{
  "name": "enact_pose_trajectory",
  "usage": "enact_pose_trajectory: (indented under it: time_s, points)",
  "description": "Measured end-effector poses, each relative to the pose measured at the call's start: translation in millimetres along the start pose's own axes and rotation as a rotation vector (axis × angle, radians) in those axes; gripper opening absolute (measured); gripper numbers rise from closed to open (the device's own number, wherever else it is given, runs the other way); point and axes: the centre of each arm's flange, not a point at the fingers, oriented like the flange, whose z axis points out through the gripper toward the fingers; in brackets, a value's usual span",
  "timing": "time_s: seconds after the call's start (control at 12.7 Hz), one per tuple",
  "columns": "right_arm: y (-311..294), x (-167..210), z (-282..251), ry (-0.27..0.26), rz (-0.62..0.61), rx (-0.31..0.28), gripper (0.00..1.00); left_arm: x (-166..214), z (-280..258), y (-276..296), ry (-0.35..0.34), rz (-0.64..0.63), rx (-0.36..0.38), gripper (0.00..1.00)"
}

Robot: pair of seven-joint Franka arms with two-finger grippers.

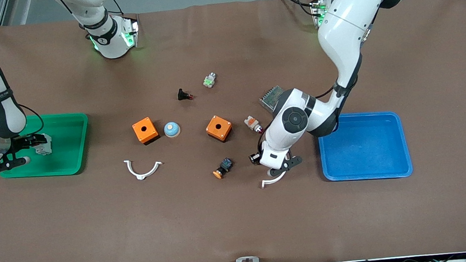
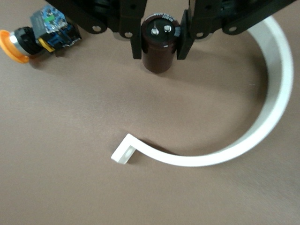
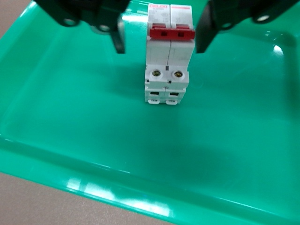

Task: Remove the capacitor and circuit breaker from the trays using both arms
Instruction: 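Carry the black capacitor with the left gripper beside the white arc, then lift the breaker with the right gripper while the left gripper releases capacitor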

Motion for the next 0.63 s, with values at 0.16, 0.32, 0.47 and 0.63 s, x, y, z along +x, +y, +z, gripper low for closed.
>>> enact_pose_trajectory:
  time_s: [0.16, 0.32, 0.47, 0.63]
  points:
    - [0, 0, 0, 0.0, 0.0, 0.0, 0.58, 1, 4, 0, 0.002, -0.001, -0.003, 0.39]
    - [0, 0, 0, -0.001, 0.0, 0.001, 0.4, 5, 0, 0, 0.013, -0.001, -0.007, 0.56]
    - [-3, 5, -4, 0.011, -0.008, -0.005, 0.4, 18, -16, 3, 0.053, 0.011, -0.009, 0.78]
    - [-13, 25, -28, 0.056, -0.039, -0.027, 0.4, 33, -52, 4, 0.069, 0.008, 0.015, 0.98]
